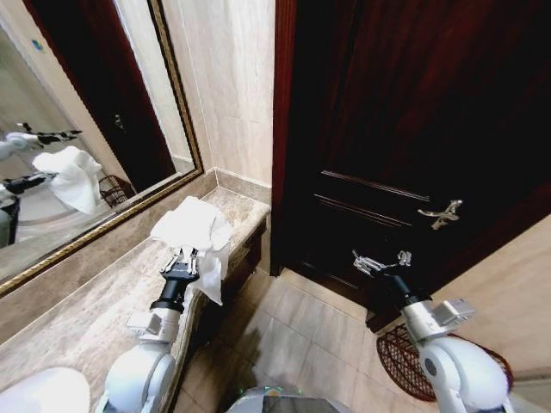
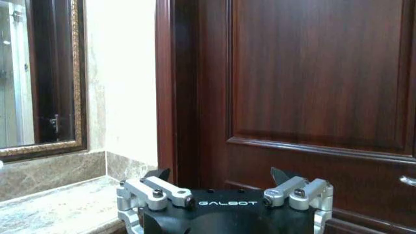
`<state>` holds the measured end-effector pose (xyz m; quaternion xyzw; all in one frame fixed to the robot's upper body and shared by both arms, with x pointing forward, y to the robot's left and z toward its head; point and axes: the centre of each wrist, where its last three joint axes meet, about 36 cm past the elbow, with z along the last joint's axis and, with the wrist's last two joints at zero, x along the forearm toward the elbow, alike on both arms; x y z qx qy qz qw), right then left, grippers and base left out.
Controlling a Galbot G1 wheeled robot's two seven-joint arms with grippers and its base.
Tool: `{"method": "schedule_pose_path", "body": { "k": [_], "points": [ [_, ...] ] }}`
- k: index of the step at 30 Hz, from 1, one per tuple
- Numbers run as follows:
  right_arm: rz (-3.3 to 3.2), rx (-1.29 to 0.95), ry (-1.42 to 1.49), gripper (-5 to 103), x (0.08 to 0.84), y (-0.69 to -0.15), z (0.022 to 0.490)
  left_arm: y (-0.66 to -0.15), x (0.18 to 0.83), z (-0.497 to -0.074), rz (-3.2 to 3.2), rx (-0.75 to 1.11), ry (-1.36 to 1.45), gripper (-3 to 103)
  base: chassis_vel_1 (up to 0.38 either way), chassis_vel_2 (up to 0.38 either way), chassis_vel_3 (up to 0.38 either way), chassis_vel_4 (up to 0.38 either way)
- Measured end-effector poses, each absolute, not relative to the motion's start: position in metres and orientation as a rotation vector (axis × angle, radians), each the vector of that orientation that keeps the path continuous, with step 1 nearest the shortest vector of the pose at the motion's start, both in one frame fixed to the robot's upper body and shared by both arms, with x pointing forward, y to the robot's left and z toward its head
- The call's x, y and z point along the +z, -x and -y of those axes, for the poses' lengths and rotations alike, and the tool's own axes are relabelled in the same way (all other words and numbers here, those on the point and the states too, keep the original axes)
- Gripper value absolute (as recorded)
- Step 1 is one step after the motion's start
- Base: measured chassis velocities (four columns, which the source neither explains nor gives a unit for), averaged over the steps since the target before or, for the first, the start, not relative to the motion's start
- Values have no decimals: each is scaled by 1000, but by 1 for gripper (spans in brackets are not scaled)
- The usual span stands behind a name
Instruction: Discard the used towel into the hamper.
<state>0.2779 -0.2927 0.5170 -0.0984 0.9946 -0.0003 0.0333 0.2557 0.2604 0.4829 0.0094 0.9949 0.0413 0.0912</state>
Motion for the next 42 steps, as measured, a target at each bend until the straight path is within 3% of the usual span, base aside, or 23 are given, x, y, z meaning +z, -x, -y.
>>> {"method": "schedule_pose_path", "body": {
  "k": [42],
  "points": [
    [-3060, 18, 317, 100, 509, -274, 288, -252, 483, -255, -2899, 147, -8, 12, 88, -109, -109, 84]
  ]
}}
